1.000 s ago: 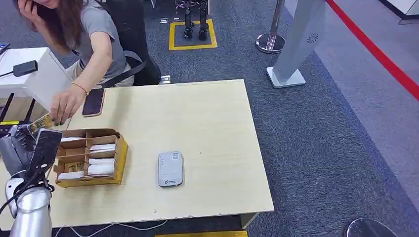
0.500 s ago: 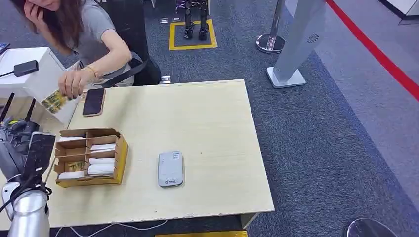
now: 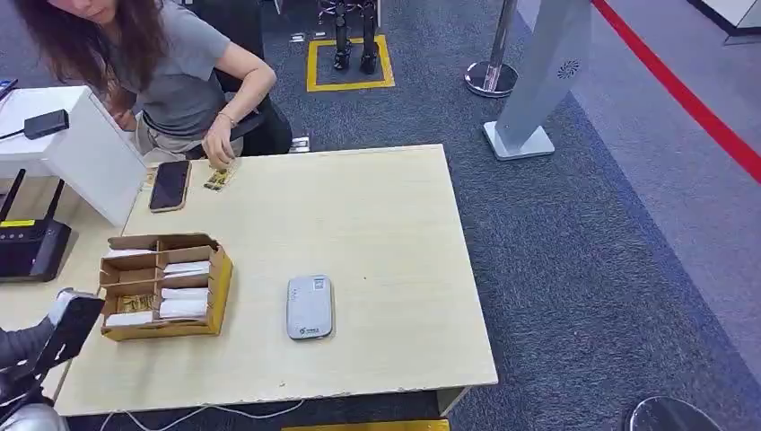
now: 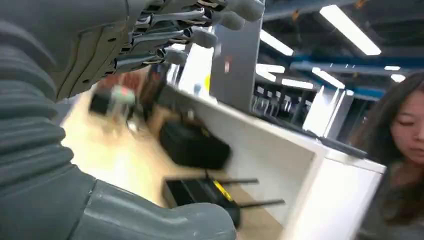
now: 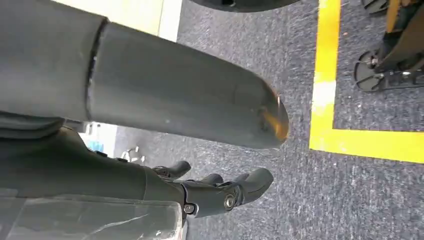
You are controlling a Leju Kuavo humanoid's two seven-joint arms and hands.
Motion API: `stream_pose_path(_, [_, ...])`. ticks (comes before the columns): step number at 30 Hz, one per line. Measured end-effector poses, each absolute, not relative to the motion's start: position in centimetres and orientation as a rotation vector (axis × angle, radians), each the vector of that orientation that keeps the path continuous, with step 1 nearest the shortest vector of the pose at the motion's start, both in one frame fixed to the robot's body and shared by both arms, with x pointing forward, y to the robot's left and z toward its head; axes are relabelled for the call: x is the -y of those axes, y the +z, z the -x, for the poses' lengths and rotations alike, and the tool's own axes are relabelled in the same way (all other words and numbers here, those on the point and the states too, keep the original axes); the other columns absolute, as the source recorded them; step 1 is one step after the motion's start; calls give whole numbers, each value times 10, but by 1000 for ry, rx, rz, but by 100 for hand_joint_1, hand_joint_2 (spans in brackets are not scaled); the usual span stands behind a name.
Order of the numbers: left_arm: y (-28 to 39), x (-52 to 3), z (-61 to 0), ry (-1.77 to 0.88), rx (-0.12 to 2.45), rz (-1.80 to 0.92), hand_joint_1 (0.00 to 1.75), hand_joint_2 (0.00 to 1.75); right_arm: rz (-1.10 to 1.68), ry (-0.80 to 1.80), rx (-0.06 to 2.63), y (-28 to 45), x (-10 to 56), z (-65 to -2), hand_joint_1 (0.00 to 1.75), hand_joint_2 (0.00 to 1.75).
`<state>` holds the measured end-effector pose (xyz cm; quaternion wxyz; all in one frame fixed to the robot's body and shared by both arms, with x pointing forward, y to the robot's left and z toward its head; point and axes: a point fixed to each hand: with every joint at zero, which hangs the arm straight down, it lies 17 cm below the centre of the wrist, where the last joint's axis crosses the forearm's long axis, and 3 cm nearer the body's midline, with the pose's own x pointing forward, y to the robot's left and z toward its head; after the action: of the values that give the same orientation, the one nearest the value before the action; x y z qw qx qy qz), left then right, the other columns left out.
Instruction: Pass the card to the sensor for recognition and then transmit it.
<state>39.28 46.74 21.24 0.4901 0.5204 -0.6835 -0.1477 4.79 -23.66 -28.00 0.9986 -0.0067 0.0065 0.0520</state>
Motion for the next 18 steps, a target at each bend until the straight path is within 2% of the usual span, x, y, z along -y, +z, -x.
stream_pose_path(10, [213, -486, -348, -635, 1429, -1574, 0, 175, 21, 86, -22, -280, 238, -46, 0, 0])
stream_pose_path(18, [202, -497, -354, -832, 1239, -1635, 0, 175, 22, 72, -17, -280, 239, -47, 0, 0])
